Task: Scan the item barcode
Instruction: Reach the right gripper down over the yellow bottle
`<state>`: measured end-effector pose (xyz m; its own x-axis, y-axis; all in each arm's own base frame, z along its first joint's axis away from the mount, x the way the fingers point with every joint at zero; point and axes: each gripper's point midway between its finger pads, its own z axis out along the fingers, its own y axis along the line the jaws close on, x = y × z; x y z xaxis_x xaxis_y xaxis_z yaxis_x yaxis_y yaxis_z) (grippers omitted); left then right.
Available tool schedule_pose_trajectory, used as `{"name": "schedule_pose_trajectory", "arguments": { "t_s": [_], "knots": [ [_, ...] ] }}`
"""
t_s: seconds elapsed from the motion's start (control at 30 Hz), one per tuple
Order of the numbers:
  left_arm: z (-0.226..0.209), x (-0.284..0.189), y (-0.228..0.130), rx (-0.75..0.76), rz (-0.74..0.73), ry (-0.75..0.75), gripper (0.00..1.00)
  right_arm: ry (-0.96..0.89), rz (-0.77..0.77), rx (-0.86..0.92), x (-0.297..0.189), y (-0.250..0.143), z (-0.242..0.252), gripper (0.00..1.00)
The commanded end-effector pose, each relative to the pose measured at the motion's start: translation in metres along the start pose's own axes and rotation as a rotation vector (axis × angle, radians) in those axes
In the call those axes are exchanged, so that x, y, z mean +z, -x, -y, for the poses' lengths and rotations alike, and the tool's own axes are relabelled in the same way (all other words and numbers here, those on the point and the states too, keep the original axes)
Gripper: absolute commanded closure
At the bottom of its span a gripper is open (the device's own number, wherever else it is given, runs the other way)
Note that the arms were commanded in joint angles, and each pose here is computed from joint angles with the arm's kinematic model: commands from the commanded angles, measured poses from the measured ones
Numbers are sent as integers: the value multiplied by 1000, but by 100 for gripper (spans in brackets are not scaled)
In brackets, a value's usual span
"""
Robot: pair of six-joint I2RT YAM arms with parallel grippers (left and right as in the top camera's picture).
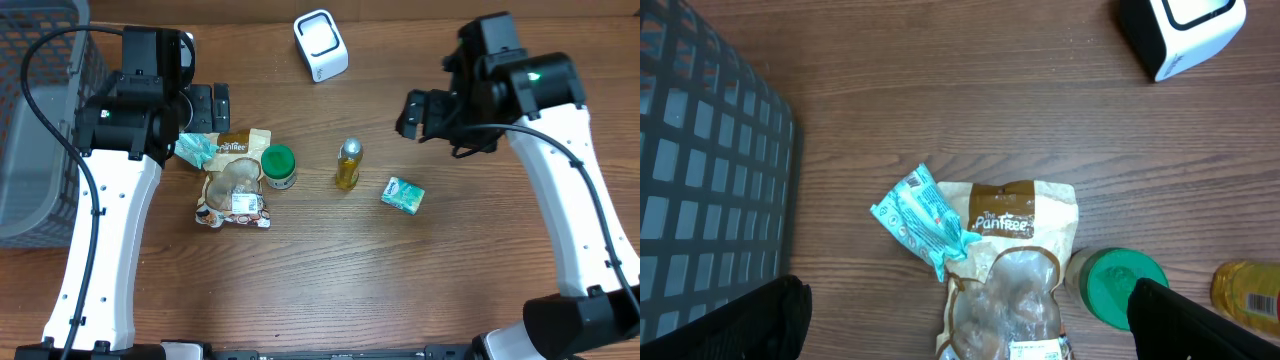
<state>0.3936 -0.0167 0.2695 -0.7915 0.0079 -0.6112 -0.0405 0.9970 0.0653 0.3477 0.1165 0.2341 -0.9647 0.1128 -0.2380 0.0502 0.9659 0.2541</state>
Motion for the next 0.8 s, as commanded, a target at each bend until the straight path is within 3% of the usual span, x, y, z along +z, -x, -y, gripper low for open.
{"name": "schedule_pose_trajectory", "arguments": {
  "t_s": [0.0, 0.4, 0.77],
  "knots": [
    [-3, -1, 3, 11, 7, 11, 0, 5, -52, -43, 24, -8, -14, 0],
    [-3, -1, 3, 11, 7, 12, 1, 62, 35, -76, 59, -1, -85, 0],
    [-3, -1, 4, 11, 7, 11, 1, -54, 110, -53, 65, -9, -97, 0]
  ]
}}
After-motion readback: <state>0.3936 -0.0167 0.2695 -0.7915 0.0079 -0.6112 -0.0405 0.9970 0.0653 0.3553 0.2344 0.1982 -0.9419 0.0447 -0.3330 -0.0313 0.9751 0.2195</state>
